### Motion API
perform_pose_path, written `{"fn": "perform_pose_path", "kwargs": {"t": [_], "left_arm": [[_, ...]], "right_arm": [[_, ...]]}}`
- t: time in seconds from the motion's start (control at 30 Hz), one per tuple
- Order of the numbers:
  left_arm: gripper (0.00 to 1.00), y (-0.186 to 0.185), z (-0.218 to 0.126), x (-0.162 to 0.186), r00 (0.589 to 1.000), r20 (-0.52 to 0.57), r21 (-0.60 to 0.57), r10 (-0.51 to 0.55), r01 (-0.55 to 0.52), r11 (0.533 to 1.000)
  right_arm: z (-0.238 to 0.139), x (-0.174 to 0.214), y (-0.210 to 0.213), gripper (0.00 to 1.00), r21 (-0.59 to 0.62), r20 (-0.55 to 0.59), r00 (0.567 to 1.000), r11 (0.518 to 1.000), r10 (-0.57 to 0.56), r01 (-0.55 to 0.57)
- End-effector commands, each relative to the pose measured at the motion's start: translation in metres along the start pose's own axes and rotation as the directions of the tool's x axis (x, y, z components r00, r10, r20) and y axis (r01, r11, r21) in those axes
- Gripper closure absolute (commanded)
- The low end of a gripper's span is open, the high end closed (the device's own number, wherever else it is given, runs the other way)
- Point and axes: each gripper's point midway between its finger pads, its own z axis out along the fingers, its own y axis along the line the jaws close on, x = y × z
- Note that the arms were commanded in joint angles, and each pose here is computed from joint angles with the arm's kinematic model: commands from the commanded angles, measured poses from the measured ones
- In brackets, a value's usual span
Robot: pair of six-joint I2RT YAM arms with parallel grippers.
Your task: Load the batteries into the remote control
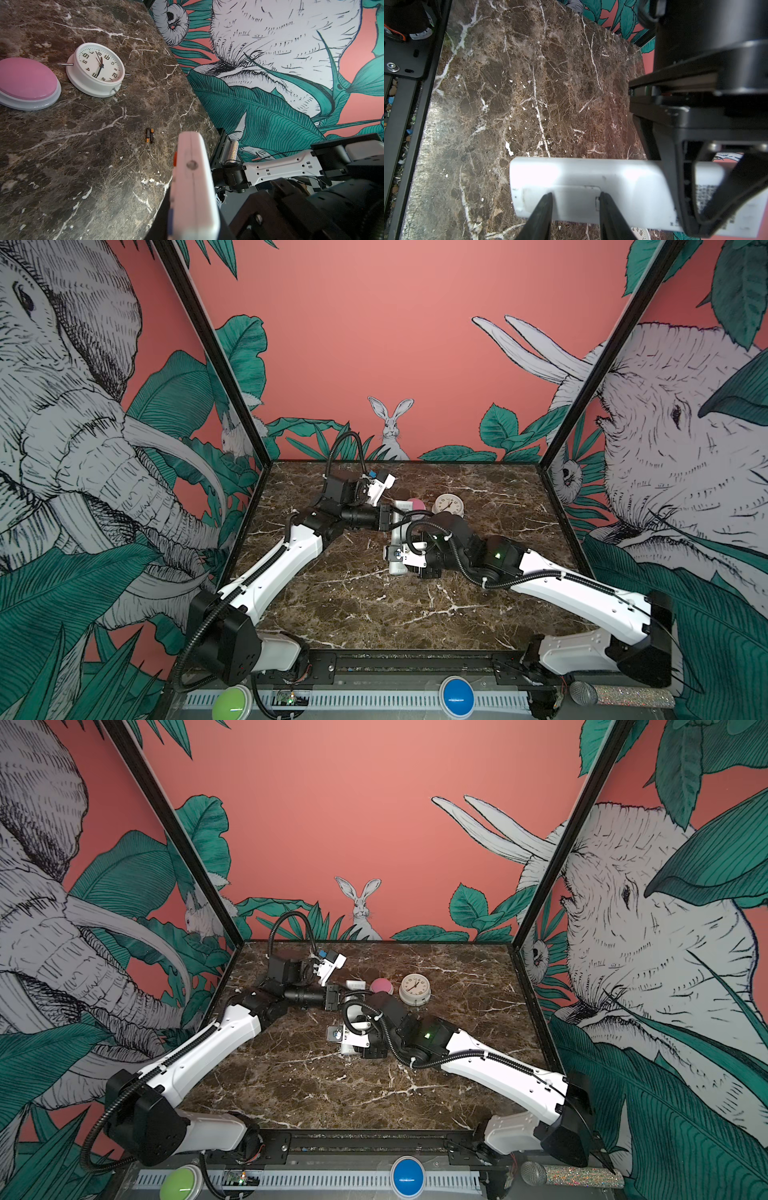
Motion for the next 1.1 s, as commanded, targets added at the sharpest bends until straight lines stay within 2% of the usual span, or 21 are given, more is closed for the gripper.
{"fn": "perform_pose_path", "kwargs": {"t": [0.0, 0.37, 0.63, 1.07], "left_arm": [[1.00, -0.020, -0.015, -0.031, 0.987, 0.119, 0.005, 0.113, -0.114, 0.993], [1.00, -0.022, -0.016, -0.031, 0.986, 0.119, 0.011, 0.115, -0.117, 0.993], [1.00, -0.022, -0.015, -0.030, 0.987, 0.115, 0.016, 0.113, -0.115, 0.993], [1.00, -0.023, -0.016, -0.029, 0.987, 0.116, 0.022, 0.114, -0.117, 0.993]], "right_arm": [[-0.005, 0.006, 0.039, 0.62, -0.146, -0.020, 1.000, 0.989, -0.022, 0.019], [-0.004, 0.006, 0.036, 0.62, -0.126, -0.025, 0.999, 0.992, -0.023, 0.020], [0.001, 0.005, 0.030, 0.47, -0.100, -0.028, 0.999, 0.995, -0.020, 0.017], [0.001, 0.003, 0.020, 0.30, -0.045, -0.028, 1.000, 0.999, -0.008, 0.006]]}}
